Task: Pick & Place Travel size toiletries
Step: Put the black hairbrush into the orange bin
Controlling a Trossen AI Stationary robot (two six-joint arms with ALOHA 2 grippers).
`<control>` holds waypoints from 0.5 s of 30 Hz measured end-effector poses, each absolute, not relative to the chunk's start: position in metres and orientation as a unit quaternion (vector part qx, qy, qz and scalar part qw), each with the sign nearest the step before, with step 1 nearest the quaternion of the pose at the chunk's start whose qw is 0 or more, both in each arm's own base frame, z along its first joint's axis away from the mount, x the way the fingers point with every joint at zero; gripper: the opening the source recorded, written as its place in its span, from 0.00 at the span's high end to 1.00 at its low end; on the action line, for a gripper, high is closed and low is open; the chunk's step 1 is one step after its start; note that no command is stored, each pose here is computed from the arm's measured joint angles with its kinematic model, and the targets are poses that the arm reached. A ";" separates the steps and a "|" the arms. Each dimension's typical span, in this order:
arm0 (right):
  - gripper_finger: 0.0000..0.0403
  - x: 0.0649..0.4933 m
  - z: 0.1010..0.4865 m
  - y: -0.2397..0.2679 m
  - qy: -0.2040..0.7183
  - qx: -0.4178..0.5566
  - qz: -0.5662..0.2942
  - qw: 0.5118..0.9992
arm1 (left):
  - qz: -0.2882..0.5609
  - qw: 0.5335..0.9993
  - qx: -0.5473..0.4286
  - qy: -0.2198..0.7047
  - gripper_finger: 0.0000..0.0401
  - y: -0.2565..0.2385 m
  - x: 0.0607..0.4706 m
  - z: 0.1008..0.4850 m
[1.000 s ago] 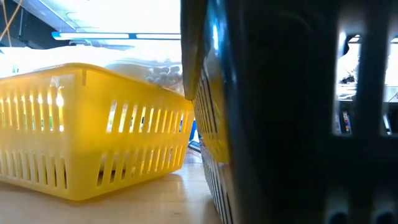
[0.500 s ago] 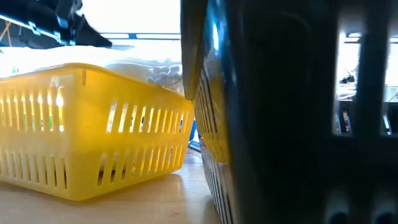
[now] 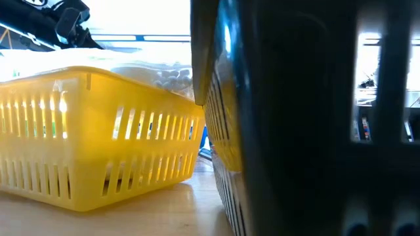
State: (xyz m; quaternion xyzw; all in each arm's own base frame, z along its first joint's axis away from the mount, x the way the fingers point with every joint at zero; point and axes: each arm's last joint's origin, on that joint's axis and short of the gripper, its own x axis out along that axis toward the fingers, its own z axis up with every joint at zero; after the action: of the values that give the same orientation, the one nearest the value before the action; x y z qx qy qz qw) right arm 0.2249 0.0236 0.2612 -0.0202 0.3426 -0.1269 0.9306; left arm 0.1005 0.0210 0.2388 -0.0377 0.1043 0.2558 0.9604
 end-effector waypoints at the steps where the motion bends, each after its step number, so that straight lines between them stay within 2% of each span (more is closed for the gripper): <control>1: 0.93 0.229 0.259 0.025 0.361 -0.016 -0.117 0.925 | 0.255 0.961 -0.034 0.105 1.00 0.021 0.100 0.239; 10: 0.54 0.262 0.217 0.060 0.459 0.023 -0.037 0.887 | 0.250 0.959 -0.027 0.127 1.00 0.021 0.100 0.235; 15: 0.43 0.269 0.184 0.082 0.505 -0.002 -0.052 0.861 | 0.248 0.958 -0.025 0.141 1.00 0.020 0.099 0.232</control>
State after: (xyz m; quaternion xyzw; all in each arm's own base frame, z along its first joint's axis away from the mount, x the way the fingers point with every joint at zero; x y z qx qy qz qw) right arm 0.2685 0.0818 0.1842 -0.0019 0.5053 -0.0524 0.8613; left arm 0.0988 0.0204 0.2324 -0.0249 0.1415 0.2482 0.9580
